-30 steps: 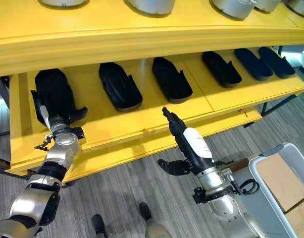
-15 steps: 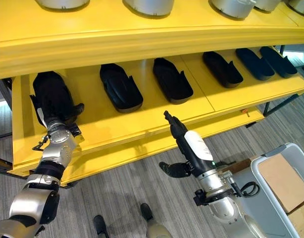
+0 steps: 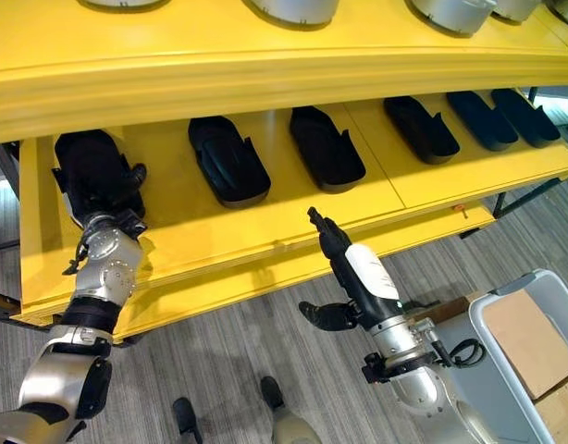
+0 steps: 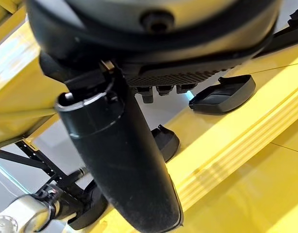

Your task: Move parts from the plastic box to the shelf.

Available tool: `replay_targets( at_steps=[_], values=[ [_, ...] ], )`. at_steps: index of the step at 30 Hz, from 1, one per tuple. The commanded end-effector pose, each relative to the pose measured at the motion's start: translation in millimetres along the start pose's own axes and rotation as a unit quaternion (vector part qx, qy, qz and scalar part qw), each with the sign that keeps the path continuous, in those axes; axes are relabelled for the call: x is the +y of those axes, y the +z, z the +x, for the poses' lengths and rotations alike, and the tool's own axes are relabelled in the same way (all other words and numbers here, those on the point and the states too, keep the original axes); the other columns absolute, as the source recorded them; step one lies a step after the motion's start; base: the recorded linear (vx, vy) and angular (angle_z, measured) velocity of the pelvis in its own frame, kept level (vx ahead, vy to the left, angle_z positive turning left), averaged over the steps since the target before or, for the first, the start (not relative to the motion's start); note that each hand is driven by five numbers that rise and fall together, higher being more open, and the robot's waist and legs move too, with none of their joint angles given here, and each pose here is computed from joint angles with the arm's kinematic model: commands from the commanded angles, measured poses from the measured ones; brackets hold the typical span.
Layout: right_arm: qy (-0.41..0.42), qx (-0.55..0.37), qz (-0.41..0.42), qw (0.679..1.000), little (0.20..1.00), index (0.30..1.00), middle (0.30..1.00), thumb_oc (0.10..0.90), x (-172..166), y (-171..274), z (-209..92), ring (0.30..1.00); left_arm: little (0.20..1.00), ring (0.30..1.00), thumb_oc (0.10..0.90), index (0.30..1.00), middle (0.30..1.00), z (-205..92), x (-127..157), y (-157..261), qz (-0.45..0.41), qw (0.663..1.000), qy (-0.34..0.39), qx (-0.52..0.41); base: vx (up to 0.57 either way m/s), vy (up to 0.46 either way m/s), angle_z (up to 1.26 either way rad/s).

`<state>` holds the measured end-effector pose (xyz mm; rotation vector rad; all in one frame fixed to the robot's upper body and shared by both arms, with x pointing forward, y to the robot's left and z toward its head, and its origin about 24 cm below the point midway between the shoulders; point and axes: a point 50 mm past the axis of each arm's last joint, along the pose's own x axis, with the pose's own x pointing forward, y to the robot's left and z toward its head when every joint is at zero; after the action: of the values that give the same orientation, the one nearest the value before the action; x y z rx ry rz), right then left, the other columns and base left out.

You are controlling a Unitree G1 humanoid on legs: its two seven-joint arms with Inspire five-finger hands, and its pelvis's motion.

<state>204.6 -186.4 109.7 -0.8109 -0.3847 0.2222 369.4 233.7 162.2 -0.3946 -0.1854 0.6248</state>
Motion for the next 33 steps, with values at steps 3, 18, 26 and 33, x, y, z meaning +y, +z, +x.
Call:
replay_targets(
  at_steps=[3,18,26,33],
  values=[
    [-0.090,-0.107,-0.051,0.989,1.000,1.000,1.000,0.900,-40.1,30.7,19.1,1.000,1.000,1.000,0.900,1.000,1.000,-12.9,-52.3,80.2,-0.067,0.977,-0.101,-0.173,0.00,0.000,0.00],
    [-0.087,-0.104,-0.052,0.989,1.000,1.000,1.000,0.900,-42.8,29.5,22.3,1.000,1.000,1.000,0.900,1.000,1.000,-42.6,-71.9,103.9,-0.043,0.945,-0.205,-0.250,0.00,0.000,0.00],
    [-0.087,-0.102,-0.050,0.990,1.000,1.000,1.000,0.900,-44.0,29.2,20.7,1.000,1.000,1.000,0.900,1.000,1.000,-52.2,-55.0,99.1,-0.011,0.935,-0.233,-0.269,0.00,-0.001,0.02],
    [-0.097,-0.107,-0.042,0.989,1.000,1.000,1.000,0.900,-47.2,31.1,20.5,1.000,1.000,1.000,0.900,1.000,1.000,-71.6,-17.5,87.0,0.023,0.925,-0.244,-0.289,-0.01,0.000,0.00]
  ],
)
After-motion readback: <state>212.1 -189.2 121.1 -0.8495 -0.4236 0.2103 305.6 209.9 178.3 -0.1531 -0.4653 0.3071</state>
